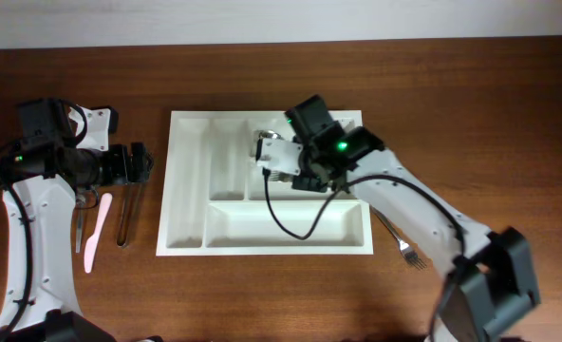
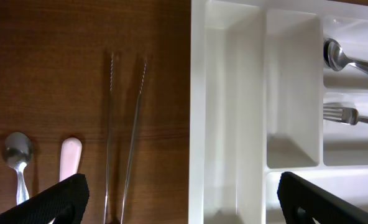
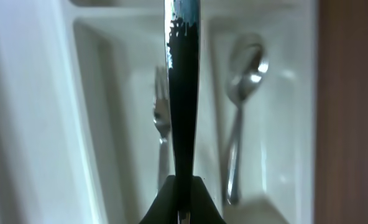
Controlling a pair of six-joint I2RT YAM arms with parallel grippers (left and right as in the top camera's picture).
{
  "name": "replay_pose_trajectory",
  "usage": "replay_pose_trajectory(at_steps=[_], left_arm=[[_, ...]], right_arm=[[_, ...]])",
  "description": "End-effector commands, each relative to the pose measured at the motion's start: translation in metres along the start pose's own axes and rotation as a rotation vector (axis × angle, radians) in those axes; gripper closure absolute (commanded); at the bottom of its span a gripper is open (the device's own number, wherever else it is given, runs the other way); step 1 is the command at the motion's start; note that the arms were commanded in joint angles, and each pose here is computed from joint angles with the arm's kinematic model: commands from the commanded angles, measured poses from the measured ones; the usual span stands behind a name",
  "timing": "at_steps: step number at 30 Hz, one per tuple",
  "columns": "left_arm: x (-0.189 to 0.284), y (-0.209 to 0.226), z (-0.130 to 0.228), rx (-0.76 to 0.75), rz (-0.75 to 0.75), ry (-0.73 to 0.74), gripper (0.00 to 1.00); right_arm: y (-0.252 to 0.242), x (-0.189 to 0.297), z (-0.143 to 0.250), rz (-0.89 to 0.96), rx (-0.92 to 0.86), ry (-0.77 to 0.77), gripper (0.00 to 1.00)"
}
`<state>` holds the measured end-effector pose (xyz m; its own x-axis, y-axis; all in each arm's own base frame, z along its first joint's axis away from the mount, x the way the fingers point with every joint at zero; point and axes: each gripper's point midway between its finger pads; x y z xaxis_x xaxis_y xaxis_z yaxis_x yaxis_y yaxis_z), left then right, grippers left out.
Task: Pack container
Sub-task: 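Lay the knife in the middle-right compartment and withdraw the right gripper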
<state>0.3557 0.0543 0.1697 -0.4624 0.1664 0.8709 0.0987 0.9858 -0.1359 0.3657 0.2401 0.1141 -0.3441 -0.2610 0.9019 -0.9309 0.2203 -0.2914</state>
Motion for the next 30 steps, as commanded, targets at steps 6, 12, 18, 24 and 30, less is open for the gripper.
replay_pose_trajectory(at_steps=[6,12,18,24,30], left_arm=[[0.005,0.000,-0.007,-0.018,0.006,-0.023,0.01],[0.005,0.000,-0.007,-0.018,0.006,-0.023,0.01],[0.005,0.000,-0.007,-0.018,0.006,-0.023,0.01],[0.005,0.000,-0.007,-0.018,0.006,-0.023,0.01],[0.005,0.000,-0.007,-0.018,0.006,-0.023,0.01]], right_arm=[[0.005,-0.041,0.012,-0.045,0.033,0.063,0.96],[-0.029,-0.020,0.022,0.140,-0.158,0.153,0.36],[-0.053,0.050,0.012,0.231,-0.205,0.152,0.30],[-0.098,0.169,0.027,0.558,-0.250,0.206,0.23],[-0.081,0.262,0.070,0.645,-0.414,0.128,0.09]])
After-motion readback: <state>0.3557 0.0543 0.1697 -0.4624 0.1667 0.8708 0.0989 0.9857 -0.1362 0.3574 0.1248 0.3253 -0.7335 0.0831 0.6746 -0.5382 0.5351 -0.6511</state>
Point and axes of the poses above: each gripper's point midway between its finger pads, its own x axis back along the fingers, its own y axis along the line the jaws close on, z = x × y, and after that the axes turned 6 degrees about -x, right-handed
